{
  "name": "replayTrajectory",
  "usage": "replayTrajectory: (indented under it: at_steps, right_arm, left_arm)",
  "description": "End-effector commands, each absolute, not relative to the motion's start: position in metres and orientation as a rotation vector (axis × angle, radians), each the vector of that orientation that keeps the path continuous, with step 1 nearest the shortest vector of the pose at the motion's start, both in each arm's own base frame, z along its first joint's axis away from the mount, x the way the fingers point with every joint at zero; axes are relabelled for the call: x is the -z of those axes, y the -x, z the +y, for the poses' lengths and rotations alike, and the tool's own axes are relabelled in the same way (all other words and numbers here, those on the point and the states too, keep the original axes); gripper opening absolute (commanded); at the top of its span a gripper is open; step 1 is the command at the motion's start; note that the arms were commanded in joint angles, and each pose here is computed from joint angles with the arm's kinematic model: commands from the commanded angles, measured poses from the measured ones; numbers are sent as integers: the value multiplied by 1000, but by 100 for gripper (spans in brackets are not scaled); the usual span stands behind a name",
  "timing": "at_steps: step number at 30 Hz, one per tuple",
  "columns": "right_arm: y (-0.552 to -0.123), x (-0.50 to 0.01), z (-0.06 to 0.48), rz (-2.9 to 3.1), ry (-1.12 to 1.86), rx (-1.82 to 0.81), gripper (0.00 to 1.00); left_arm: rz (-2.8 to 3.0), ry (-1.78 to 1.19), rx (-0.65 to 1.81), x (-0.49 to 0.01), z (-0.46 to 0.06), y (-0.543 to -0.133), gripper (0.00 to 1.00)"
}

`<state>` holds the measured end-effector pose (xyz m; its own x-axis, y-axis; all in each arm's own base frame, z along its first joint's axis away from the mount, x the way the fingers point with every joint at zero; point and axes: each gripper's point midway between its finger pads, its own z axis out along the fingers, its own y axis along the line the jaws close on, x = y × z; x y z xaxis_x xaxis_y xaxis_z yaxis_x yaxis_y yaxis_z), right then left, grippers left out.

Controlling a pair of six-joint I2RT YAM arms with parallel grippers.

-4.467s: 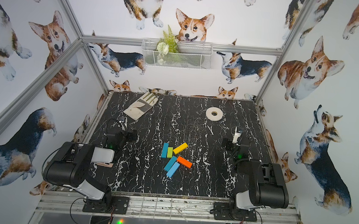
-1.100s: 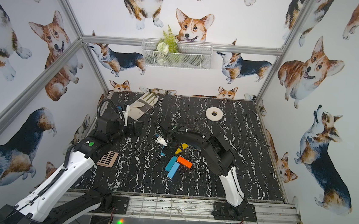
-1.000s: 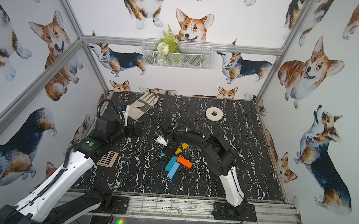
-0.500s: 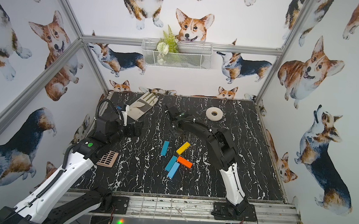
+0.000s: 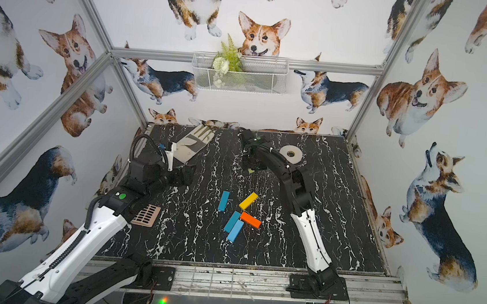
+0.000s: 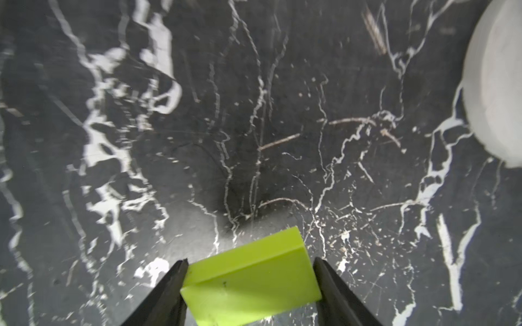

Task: Assemble a giraffe with building blocks
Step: Place the building block at the center of the board.

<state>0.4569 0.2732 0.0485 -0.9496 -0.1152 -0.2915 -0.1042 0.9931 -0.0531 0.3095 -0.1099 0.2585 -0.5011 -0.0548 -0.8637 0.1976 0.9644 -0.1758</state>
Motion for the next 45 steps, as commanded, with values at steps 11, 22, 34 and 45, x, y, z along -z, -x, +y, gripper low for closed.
replayTrajectory:
  at_steps: [11,22,34,45]
  right_arm:
    - [-442,-25,233,2911,-310,152,61]
    - [-456,-28,238,2874,-450,42,62]
    - [-470,-35,259,2857,-432,-62,62]
    - [-467,-26,257,2881,-424,-2,67]
  left_arm:
    - [2045,-92,354,-268,-115,-311,100]
    - [2048,-95,358,-267,-116,-312,100]
    - [2049,-95,358,-266,-116,-312,100]
    - [2047,-97,363,-267,-117,-311,100]
